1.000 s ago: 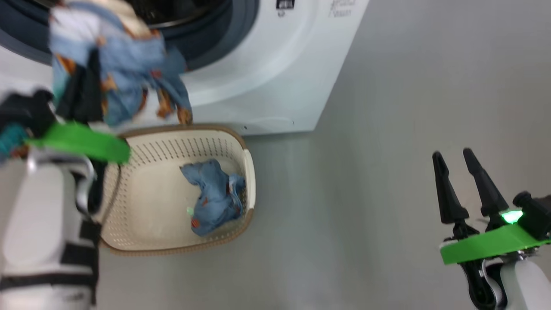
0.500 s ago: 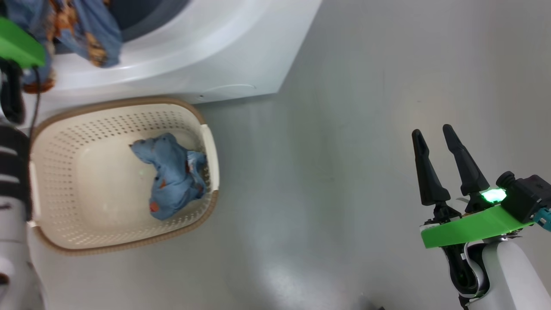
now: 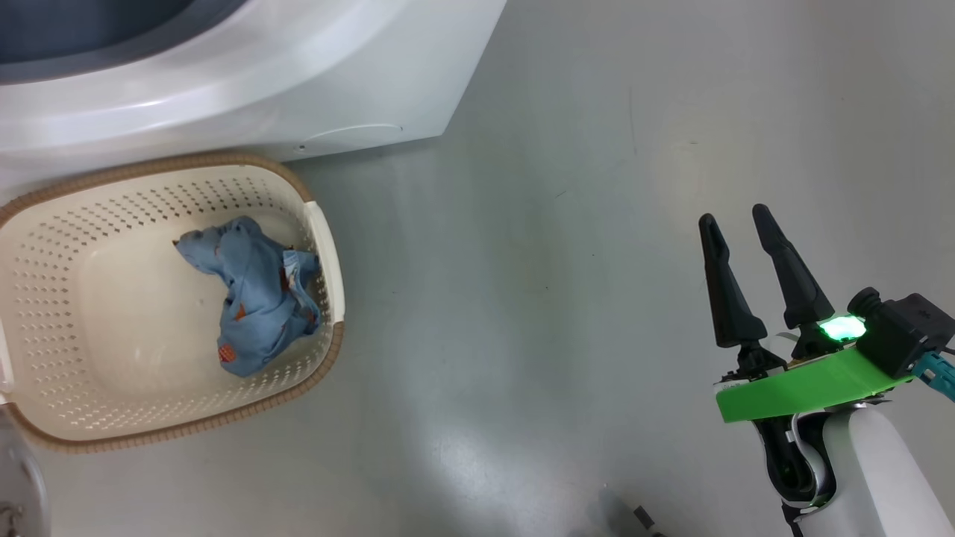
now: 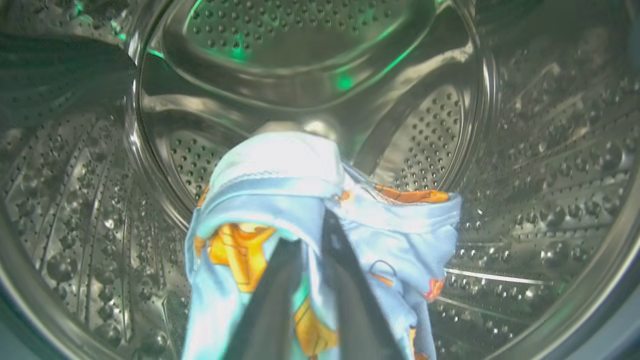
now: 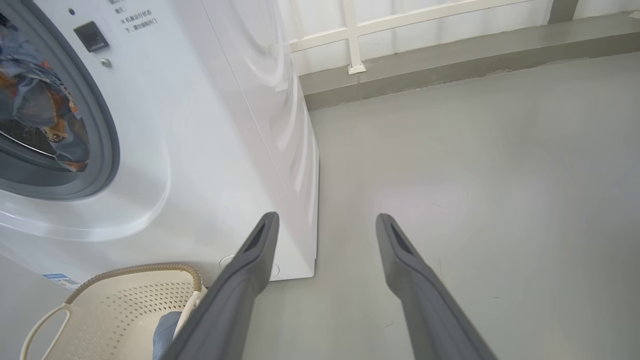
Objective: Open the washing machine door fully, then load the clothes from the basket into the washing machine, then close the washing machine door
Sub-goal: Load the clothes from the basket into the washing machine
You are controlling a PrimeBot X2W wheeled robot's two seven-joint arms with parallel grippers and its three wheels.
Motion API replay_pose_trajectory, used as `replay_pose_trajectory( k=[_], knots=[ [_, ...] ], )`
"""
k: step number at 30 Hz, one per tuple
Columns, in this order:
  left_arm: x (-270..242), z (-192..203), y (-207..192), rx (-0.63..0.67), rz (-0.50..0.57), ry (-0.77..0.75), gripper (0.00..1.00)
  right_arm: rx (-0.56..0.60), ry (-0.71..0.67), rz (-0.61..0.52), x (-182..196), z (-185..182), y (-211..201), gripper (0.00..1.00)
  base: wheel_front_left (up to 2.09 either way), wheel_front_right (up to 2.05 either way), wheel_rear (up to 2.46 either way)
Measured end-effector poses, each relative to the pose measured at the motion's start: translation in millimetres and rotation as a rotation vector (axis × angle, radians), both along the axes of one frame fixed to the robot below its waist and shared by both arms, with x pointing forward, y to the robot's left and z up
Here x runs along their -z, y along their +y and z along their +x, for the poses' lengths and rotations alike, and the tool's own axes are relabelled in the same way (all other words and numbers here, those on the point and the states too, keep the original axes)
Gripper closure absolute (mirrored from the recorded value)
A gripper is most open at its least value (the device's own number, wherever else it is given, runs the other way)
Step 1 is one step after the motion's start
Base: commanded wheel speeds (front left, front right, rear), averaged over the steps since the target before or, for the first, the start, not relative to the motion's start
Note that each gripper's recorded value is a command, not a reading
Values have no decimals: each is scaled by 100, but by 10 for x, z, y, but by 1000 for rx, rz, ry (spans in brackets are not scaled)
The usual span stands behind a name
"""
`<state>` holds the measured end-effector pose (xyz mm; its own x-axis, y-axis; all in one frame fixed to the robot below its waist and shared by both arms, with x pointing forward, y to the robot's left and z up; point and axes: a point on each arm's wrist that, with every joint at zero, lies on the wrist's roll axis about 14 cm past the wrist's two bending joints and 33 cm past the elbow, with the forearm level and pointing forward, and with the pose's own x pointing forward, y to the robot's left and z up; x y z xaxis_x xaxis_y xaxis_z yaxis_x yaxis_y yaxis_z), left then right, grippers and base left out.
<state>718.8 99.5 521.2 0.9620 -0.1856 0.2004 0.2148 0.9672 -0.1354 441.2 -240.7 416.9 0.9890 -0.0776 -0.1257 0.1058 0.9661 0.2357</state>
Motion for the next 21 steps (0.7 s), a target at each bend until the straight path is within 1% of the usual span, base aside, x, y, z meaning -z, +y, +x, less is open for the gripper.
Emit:
replay_pose_trajectory(
  k=[8, 16, 21],
  knots=[
    [250, -78, 52, -6, 33, 61, 0, -13, -4, 8, -2, 26, 51, 0, 0, 0, 0],
    [352, -158, 111, -20, 27, 91, 0, -25, -12, 8, -20, 54, 77, 0, 0, 0, 0],
    [456, -282, 115, -20, 40, 114, 0, -35, -32, 4, -89, 89, 87, 0, 0, 0, 0]
  ],
)
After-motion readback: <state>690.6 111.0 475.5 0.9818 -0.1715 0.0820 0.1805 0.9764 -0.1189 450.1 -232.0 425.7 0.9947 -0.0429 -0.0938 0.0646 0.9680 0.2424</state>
